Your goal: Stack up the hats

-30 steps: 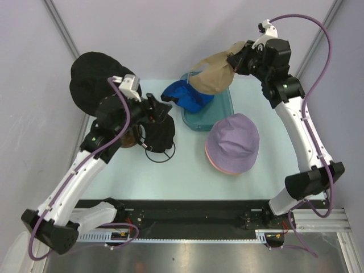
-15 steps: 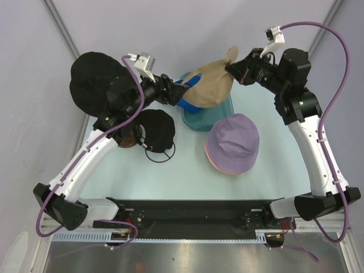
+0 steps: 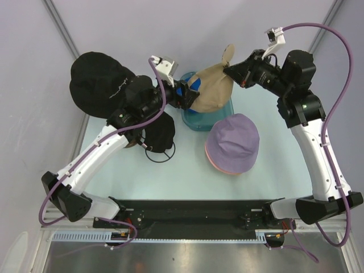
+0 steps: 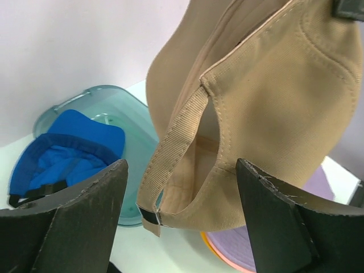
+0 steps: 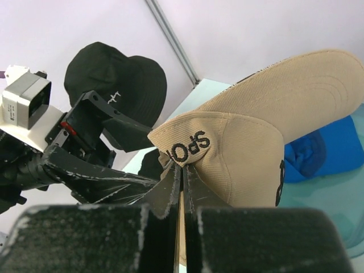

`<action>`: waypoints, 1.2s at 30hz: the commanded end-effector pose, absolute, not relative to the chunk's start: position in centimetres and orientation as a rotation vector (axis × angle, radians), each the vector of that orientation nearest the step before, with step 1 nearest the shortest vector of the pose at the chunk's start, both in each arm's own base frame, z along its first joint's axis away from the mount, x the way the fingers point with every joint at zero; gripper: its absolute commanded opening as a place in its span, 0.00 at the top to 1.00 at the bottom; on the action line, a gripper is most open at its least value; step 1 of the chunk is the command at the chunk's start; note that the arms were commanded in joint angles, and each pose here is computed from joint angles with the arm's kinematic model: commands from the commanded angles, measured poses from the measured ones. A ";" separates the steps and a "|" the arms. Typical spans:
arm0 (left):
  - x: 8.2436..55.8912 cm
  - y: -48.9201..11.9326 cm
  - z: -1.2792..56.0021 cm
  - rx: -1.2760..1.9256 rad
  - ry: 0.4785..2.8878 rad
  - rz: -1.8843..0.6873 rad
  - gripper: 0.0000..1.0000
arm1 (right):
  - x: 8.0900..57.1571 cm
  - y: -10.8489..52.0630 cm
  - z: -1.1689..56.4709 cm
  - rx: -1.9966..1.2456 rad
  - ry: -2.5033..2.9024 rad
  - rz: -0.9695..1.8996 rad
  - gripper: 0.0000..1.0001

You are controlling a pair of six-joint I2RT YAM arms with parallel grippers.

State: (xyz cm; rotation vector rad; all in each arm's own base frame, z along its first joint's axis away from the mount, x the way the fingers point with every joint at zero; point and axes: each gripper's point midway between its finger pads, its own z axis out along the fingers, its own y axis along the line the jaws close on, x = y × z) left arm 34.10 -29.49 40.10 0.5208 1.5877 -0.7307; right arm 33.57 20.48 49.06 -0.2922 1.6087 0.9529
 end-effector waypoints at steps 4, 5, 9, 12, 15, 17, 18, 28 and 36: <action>35.0 -28.1 42.5 0.495 1.520 -0.593 0.23 | 31.0 20.6 52.3 -0.352 1.495 0.998 1.00; 35.2 -28.0 42.4 0.498 1.523 -0.581 0.23 | 30.9 20.6 52.3 -0.353 1.497 1.001 1.00; 35.4 -27.8 42.1 0.481 1.523 -0.558 0.23 | 30.6 20.6 52.3 -0.355 1.498 1.007 1.00; 35.4 -28.1 42.1 0.487 1.516 -0.564 0.26 | 30.6 20.7 52.1 -0.361 1.501 1.014 1.00; 35.3 -28.6 42.3 0.500 1.501 -0.566 0.37 | 30.7 20.8 51.6 -0.360 1.518 1.021 1.00; 34.9 -29.4 42.5 0.526 1.489 -0.576 0.53 | 31.1 20.6 51.3 -0.340 1.532 1.012 1.00; 34.6 -29.8 43.0 0.545 1.471 -0.591 0.60 | 31.3 20.5 50.9 -0.325 1.553 1.005 1.00; 29.5 -32.3 46.0 0.604 1.444 -0.912 1.00 | 36.2 16.5 45.3 -0.104 1.736 0.887 0.82; 30.8 -33.5 43.9 0.324 1.639 -1.093 1.00 | 37.2 16.3 43.3 -0.077 1.751 0.931 0.14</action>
